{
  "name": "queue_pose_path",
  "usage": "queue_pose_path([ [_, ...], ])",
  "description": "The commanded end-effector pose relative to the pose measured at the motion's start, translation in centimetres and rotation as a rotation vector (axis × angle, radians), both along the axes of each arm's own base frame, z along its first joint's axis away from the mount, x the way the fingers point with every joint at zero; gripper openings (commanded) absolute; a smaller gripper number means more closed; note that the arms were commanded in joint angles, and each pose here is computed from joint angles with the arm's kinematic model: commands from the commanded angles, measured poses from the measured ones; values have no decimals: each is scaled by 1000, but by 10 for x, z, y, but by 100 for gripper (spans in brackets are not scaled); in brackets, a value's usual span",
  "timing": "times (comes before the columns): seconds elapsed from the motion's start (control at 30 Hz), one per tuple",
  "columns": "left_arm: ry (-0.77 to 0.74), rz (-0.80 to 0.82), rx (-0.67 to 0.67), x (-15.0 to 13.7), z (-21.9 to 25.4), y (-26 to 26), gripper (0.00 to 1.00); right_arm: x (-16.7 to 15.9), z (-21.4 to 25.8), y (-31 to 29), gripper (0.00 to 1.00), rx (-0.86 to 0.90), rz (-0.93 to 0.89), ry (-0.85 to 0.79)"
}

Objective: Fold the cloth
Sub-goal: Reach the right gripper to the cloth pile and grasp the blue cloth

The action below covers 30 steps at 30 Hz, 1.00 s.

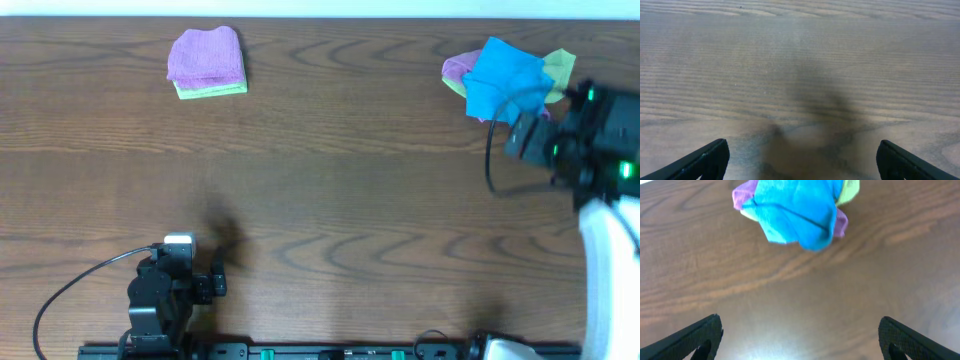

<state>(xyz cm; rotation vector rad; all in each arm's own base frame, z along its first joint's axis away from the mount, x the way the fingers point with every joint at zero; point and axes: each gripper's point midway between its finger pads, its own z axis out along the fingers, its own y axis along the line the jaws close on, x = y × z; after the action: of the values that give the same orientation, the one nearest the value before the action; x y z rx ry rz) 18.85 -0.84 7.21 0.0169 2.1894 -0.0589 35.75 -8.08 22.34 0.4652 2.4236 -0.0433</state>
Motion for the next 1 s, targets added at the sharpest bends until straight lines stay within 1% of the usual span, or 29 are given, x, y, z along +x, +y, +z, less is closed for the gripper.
queue_pose_path([
  [0.0,10,-1,16,-1,-5,2,95,31,2,-9,99,-2,19,13],
  [0.13,10,-1,16,-1,-4,2,95,70,-9,-22,99,9,54,28],
  [0.2,10,-1,16,-1,-4,2,95,95,-19,-29,99,29,85,18],
  [0.37,10,-1,16,-1,-4,2,95,125,-51,-42,99,44,89,40],
  [0.5,10,-1,16,-1,-4,2,95,133,-77,-44,99,45,107,79],
  [0.63,10,-1,16,-1,-4,2,95,138,-93,-50,99,34,95,94],
  [0.8,10,-1,16,-1,-5,2,95,140,-97,-48,99,40,101,97],
  [0.97,10,-1,16,-1,-4,2,95,156,-102,-45,99,33,164,49],
])
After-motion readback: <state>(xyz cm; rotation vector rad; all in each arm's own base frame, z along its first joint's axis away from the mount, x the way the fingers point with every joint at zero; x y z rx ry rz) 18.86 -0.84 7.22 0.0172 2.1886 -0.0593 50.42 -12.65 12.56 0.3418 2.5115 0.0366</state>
